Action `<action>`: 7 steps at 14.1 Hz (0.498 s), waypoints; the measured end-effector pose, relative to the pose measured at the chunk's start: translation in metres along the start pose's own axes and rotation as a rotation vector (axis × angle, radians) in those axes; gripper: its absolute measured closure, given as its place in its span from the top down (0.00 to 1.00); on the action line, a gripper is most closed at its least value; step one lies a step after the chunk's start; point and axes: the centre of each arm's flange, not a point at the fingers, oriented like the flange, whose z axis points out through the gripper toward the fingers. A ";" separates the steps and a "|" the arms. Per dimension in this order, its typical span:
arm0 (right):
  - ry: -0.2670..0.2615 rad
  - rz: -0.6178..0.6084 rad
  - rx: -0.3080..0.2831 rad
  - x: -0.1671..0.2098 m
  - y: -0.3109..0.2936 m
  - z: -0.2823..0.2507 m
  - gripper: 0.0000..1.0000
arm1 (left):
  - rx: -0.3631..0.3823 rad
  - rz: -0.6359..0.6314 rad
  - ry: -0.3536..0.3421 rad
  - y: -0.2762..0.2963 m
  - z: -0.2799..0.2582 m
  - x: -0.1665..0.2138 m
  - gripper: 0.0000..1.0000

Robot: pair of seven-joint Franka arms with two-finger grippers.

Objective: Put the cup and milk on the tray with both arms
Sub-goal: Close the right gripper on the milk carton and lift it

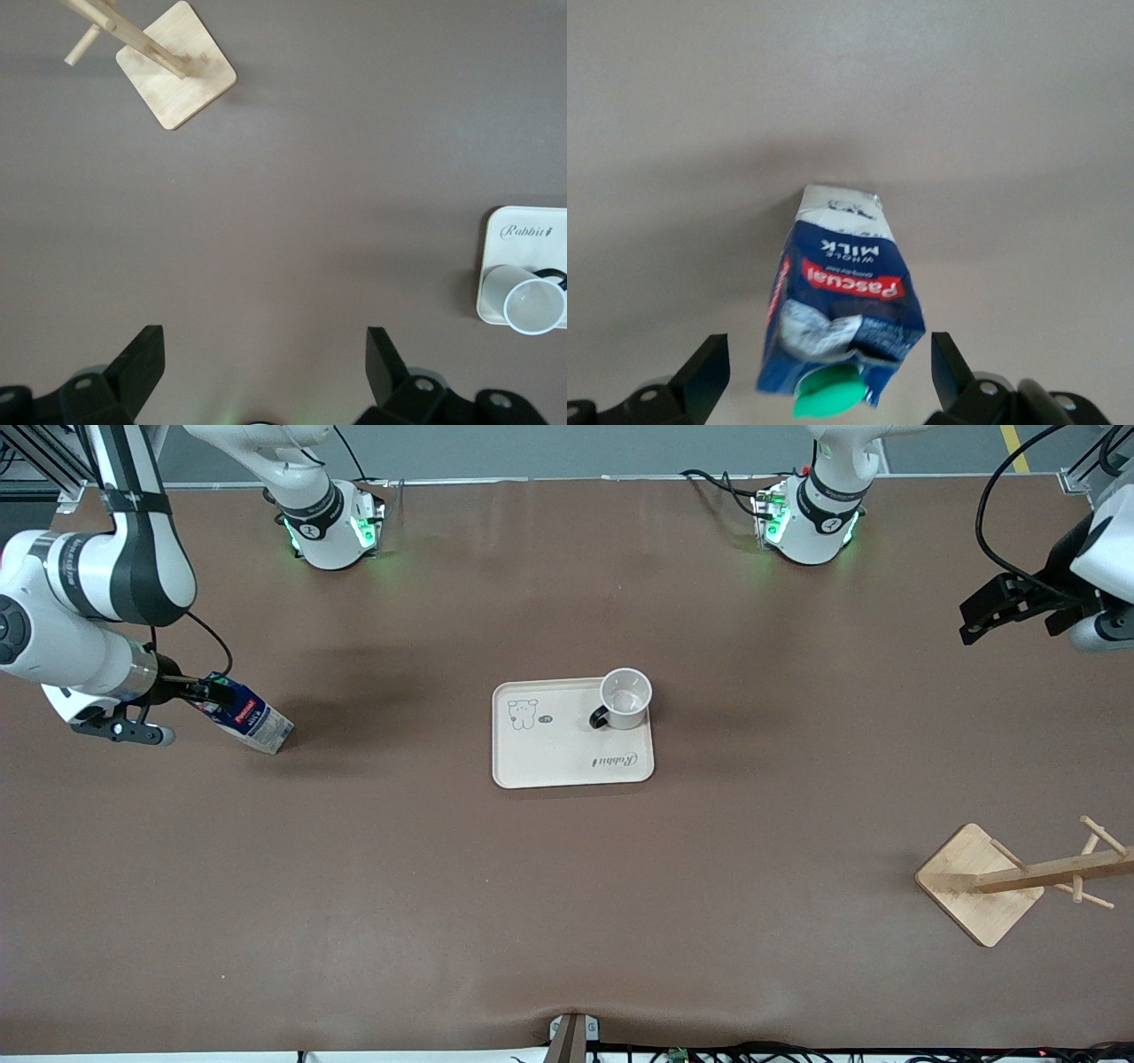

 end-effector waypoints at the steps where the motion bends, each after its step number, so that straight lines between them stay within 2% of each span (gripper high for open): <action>1: -0.002 0.016 0.003 -0.002 0.004 0.009 1.00 | 0.001 0.005 -0.002 0.002 0.000 -0.004 1.00; 4: -0.015 0.059 0.004 -0.006 0.008 0.022 1.00 | 0.003 0.006 0.001 0.004 -0.002 -0.012 1.00; 7: -0.007 0.070 0.006 -0.009 0.007 0.034 0.99 | 0.003 0.003 0.002 0.002 -0.002 -0.012 1.00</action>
